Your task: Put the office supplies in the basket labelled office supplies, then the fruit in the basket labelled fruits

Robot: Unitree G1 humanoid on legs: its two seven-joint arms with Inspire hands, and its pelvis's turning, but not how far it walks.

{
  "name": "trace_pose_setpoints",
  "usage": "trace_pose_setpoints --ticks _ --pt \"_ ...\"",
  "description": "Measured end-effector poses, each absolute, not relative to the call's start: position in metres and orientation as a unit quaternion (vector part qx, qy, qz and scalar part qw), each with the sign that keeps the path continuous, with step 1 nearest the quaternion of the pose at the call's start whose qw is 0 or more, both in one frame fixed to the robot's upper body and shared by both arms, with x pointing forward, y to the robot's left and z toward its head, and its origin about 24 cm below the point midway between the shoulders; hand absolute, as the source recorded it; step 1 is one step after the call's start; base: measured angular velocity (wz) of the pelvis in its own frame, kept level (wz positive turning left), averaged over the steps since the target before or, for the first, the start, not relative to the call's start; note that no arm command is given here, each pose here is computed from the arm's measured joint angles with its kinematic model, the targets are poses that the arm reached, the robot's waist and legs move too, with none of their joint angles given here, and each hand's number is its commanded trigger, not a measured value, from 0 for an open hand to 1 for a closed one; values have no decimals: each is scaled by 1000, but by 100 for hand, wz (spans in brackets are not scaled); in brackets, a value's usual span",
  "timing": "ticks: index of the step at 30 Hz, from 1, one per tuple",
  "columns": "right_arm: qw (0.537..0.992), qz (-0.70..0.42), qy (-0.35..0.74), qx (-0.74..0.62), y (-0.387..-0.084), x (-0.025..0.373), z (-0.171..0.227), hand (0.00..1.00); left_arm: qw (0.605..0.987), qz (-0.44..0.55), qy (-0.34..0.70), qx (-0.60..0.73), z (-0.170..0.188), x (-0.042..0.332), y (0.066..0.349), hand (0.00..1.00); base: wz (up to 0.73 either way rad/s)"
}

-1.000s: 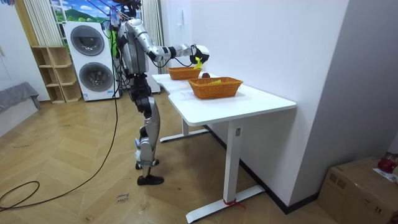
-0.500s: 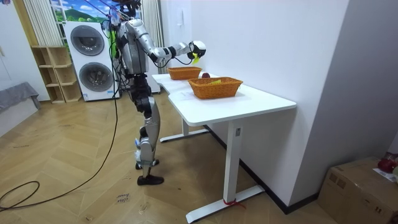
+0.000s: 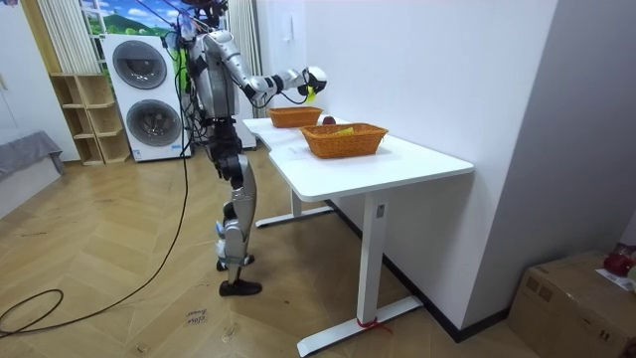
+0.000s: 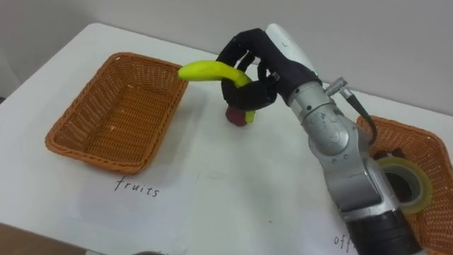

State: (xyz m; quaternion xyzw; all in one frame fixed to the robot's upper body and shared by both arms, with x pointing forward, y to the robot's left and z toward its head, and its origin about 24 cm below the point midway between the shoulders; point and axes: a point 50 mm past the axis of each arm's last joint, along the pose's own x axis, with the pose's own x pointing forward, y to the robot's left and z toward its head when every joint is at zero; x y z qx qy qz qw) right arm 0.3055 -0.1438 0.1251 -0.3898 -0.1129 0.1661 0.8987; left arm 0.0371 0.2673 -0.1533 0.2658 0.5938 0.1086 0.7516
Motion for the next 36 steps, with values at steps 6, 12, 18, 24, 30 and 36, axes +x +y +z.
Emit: trace_pose_setpoints --ticks 6,12,18,24,30,36 --pt "896 178 -131 -385 -131 308 131 100 761 107 579 273 -150 48 268 0 6" --pt "900 180 -134 -373 -127 308 131 100 769 102 562 288 -147 60 268 0 11" --pt "905 181 -139 -359 -111 307 124 100 765 85 559 307 -147 63 265 0 3" --pt "906 195 -139 -349 -100 304 121 100 758 73 557 330 -147 63 266 0 6" --pt "908 186 -150 -345 -98 306 126 100 759 69 552 337 -146 65 266 0 7" --pt "901 179 -169 -358 -90 306 129 100 759 67 554 336 -146 65 267 0 5"
